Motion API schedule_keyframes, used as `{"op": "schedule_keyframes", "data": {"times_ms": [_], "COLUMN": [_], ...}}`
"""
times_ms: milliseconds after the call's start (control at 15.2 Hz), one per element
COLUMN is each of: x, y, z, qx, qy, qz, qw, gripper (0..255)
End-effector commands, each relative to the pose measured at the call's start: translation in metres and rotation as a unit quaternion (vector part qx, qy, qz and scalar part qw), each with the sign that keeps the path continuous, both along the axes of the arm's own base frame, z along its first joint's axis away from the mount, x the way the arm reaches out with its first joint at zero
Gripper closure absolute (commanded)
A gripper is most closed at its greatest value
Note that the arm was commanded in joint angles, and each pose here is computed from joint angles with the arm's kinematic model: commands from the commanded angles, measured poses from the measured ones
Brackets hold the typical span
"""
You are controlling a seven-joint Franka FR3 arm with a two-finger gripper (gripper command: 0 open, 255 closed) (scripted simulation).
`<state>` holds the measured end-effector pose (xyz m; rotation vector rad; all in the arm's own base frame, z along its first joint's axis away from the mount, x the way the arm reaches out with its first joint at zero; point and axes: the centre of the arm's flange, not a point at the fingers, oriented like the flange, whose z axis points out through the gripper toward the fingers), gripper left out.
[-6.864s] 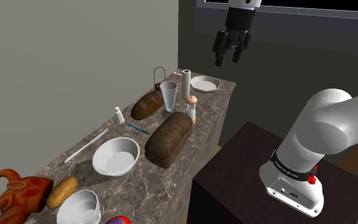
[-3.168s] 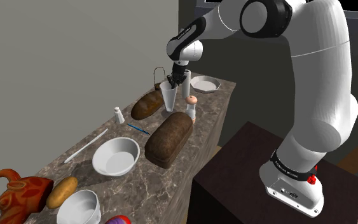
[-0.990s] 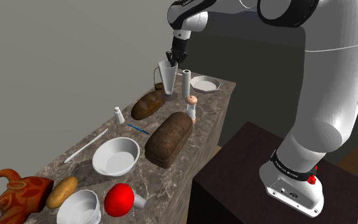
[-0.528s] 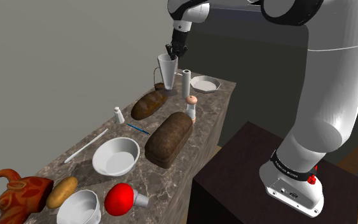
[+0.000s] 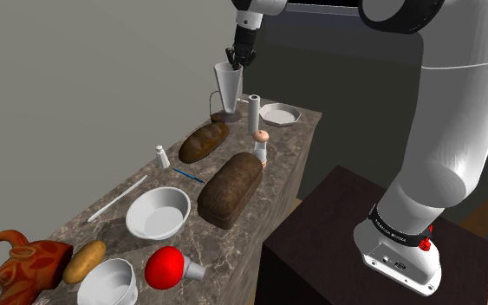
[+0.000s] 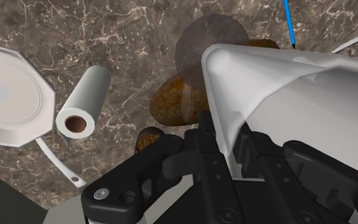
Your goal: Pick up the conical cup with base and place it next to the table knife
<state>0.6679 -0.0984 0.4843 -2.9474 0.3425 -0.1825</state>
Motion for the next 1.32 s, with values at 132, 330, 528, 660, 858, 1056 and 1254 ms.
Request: {"op": "schedule_keyframes", "data": {"times_ms": [132, 330, 528, 660, 858, 1056, 1254], "x": [0.0, 0.0, 0.0, 0.0, 0.001, 0.003, 0.005], "y": [0.001, 0.001, 0.001, 0.001, 0.014, 0.053, 0.093], "z": [0.022, 0.037, 0.053, 0.064, 0.07, 0.07, 0.071], "qx": [0.0, 0.0, 0.0, 0.0, 0.0, 0.0, 0.0], "qy": [0.0, 0.0, 0.0, 0.0, 0.0, 0.0, 0.0], "qz": [0.0, 0.0, 0.0, 0.0, 0.0, 0.0, 0.0], "qw": [1.0, 1.0, 1.0, 1.0, 1.0, 1.0, 1.0], "gripper": [255, 255, 255, 255, 255, 255, 255]}}
